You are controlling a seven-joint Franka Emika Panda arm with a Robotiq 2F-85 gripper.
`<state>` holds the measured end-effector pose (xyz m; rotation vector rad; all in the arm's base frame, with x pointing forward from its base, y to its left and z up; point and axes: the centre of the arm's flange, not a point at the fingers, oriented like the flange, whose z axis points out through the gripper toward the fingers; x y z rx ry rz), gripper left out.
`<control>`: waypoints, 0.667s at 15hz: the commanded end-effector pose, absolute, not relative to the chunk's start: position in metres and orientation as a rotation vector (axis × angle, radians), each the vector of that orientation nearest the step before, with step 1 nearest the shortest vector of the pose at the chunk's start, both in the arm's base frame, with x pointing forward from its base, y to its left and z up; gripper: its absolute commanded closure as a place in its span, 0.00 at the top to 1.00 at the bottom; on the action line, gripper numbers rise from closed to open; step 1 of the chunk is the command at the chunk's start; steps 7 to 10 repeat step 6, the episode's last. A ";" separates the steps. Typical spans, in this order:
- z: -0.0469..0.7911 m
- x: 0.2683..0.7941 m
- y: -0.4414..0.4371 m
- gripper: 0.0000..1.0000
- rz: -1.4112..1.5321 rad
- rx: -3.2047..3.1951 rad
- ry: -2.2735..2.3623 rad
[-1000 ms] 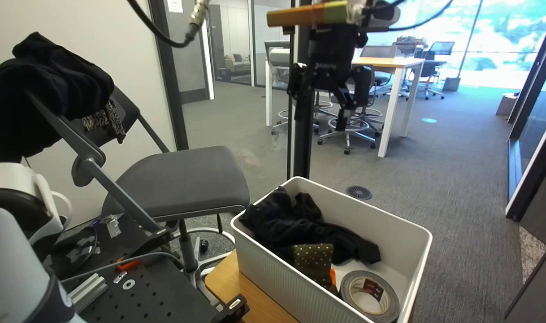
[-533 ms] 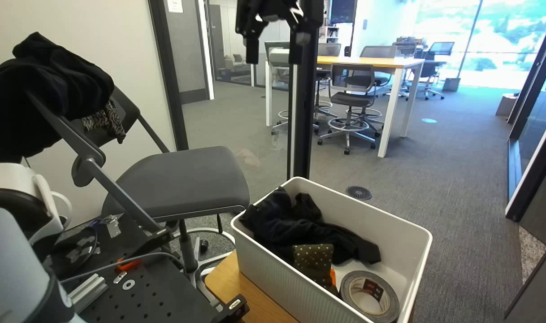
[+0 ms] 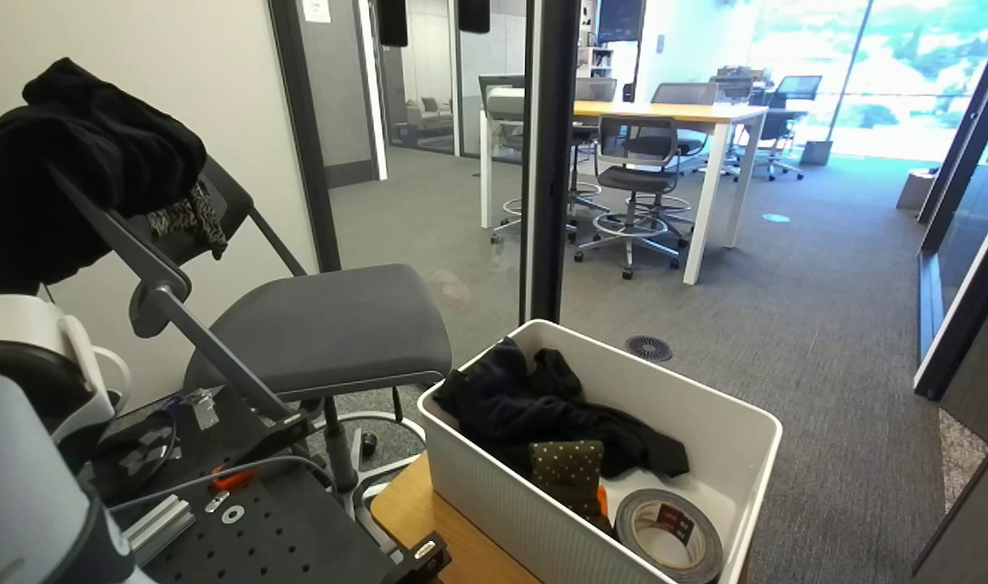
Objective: Turn the chair around, and then put the black tape in the box
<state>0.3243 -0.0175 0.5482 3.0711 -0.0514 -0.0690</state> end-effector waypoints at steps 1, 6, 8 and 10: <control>0.552 0.313 -0.023 1.00 -0.033 3.099 -0.059; 0.547 0.320 -0.025 1.00 -0.066 3.084 -0.091; 0.547 0.320 -0.025 1.00 -0.066 3.084 -0.091; 0.547 0.320 -0.025 1.00 -0.066 3.084 -0.091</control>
